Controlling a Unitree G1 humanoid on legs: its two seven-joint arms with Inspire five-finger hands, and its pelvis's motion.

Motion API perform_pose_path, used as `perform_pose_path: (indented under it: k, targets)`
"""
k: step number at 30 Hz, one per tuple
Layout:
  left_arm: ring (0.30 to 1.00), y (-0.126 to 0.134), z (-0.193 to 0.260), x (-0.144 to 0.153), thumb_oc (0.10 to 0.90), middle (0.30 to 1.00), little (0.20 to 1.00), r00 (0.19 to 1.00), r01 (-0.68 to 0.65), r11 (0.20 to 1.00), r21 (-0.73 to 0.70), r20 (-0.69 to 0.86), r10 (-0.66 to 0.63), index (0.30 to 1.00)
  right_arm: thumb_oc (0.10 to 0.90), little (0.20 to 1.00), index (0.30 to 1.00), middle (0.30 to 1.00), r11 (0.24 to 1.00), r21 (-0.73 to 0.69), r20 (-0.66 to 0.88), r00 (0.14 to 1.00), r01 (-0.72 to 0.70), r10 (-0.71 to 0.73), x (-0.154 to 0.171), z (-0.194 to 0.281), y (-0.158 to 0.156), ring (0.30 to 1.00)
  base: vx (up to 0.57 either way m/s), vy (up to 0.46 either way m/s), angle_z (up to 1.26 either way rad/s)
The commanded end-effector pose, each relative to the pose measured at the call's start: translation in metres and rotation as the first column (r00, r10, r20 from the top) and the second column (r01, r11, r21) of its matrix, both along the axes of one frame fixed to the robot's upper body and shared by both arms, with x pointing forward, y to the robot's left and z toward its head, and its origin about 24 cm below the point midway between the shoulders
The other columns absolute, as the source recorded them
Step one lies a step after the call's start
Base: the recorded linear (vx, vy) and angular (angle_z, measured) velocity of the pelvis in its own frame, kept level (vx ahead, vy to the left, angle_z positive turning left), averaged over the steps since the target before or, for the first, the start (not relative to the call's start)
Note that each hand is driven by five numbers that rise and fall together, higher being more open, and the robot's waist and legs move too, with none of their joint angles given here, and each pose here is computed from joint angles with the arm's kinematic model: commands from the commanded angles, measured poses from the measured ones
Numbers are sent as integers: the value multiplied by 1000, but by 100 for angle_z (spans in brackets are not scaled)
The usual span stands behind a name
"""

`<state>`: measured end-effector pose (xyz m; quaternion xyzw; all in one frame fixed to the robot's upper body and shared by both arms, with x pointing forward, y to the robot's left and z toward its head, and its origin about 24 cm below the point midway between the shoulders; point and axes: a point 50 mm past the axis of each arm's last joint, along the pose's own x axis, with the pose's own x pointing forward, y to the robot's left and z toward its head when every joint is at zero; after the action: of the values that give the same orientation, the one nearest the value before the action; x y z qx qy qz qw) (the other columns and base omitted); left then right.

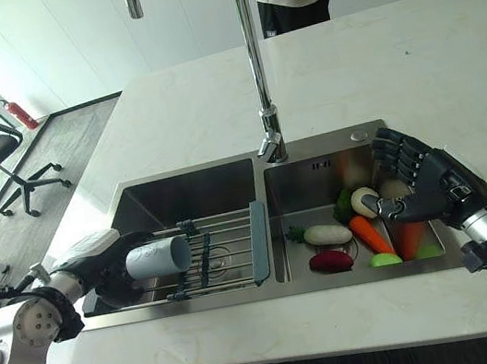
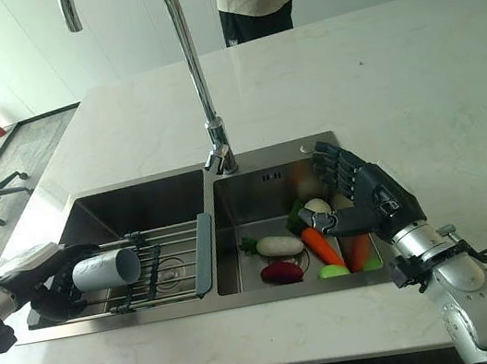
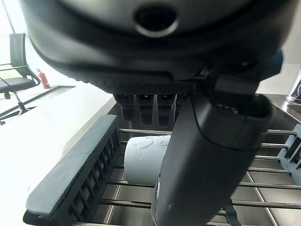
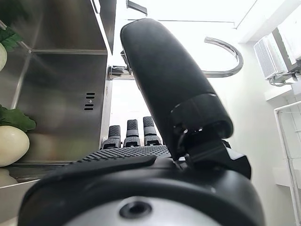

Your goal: Place the dishes in the dishwasher.

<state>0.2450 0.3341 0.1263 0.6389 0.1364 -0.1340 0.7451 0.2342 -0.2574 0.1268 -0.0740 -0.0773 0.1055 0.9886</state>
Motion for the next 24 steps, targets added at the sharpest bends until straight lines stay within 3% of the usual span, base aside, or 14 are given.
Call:
perform_pose_path:
  k: [1,24]
  targets:
    - [900,6,79,19,800,900,900,951,-22,991,132,309,-20,900,800,900,900,900,997,9,324,943,-78,71,8,63,11,900,0,0,0]
    - [900,3,68,27,800,900,900,957,-23,993,114,289,-11,900,800,900,900,900,997,14,322,944,-77,69,8,59,12,900,1,-1,-1]
